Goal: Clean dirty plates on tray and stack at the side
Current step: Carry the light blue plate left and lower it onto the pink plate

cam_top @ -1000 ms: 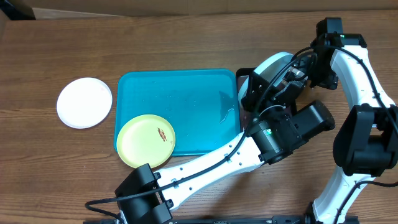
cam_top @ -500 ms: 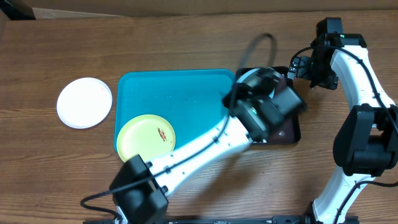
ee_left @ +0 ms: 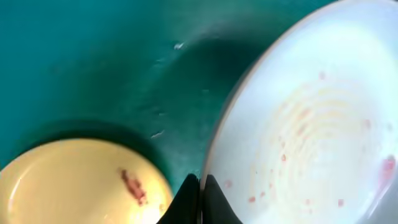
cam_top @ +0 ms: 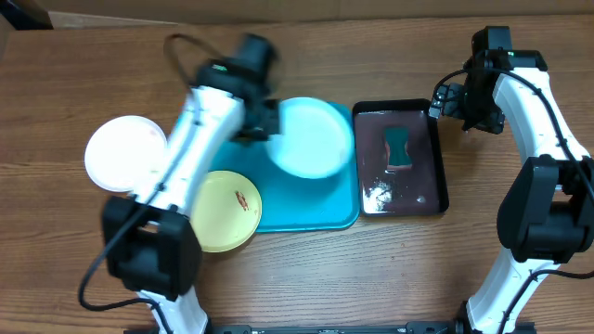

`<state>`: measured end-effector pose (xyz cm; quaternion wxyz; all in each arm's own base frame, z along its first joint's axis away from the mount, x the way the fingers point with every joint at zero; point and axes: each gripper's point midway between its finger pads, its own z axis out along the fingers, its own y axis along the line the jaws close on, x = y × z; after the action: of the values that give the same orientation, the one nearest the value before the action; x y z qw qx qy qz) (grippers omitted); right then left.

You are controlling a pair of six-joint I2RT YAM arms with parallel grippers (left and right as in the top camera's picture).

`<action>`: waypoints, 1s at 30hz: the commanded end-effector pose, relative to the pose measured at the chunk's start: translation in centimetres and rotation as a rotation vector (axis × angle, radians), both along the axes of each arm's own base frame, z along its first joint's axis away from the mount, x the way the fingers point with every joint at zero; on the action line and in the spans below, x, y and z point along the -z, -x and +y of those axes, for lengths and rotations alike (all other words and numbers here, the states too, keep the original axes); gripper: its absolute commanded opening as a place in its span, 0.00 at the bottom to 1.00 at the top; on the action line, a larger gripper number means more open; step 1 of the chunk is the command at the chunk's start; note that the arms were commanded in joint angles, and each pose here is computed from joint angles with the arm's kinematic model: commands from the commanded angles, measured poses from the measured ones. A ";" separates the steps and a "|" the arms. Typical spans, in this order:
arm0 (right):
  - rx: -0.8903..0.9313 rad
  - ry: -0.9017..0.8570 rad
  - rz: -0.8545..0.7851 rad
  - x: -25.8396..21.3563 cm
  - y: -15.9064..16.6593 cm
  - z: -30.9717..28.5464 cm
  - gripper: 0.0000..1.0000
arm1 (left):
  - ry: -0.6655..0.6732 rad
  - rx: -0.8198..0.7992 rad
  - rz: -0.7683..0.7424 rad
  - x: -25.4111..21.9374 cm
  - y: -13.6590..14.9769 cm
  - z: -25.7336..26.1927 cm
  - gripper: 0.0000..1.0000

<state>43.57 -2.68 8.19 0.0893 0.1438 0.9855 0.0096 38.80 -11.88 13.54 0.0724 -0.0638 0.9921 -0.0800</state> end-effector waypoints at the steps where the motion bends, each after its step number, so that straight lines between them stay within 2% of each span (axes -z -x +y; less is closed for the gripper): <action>1: 0.005 0.008 -0.029 -0.9 -0.4 -0.2 1.00 | 0.168 -0.107 0.042 -1.3 -0.3 3.8 0.04; 9: 0.006 0.007 -0.029 -0.9 -0.4 -0.2 1.00 | 0.163 -0.412 0.104 -1.0 1.4 16.2 0.04; 11: 0.005 0.008 -0.029 -0.9 -0.4 -0.2 1.00 | 0.124 -0.483 0.105 -0.8 2.0 19.3 0.04; 12: 0.006 0.007 -0.029 -0.9 -0.4 -0.2 1.00 | 0.068 -0.576 0.111 -0.6 2.9 22.4 0.04; 14: 0.006 0.007 -0.029 -0.9 -0.4 -0.2 1.00 | 0.029 -0.676 0.121 -0.4 4.0 25.4 0.04; 21: 0.006 0.007 -0.029 -0.9 -0.4 -0.2 1.00 | 0.037 -0.872 0.133 -0.4 7.4 31.5 0.04; 26: 0.005 0.008 -0.029 -0.9 -0.4 -0.2 1.00 | -0.060 -1.026 0.174 0.1 10.5 35.2 0.04; 30: 0.005 0.008 -0.029 -0.9 -0.4 -0.2 1.00 | -0.082 -1.053 0.180 1.2 11.0 35.8 0.04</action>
<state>43.57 -2.67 8.19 0.0893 0.1436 0.9856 0.0098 28.52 23.62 12.75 0.0233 -0.5417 0.8402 -0.0099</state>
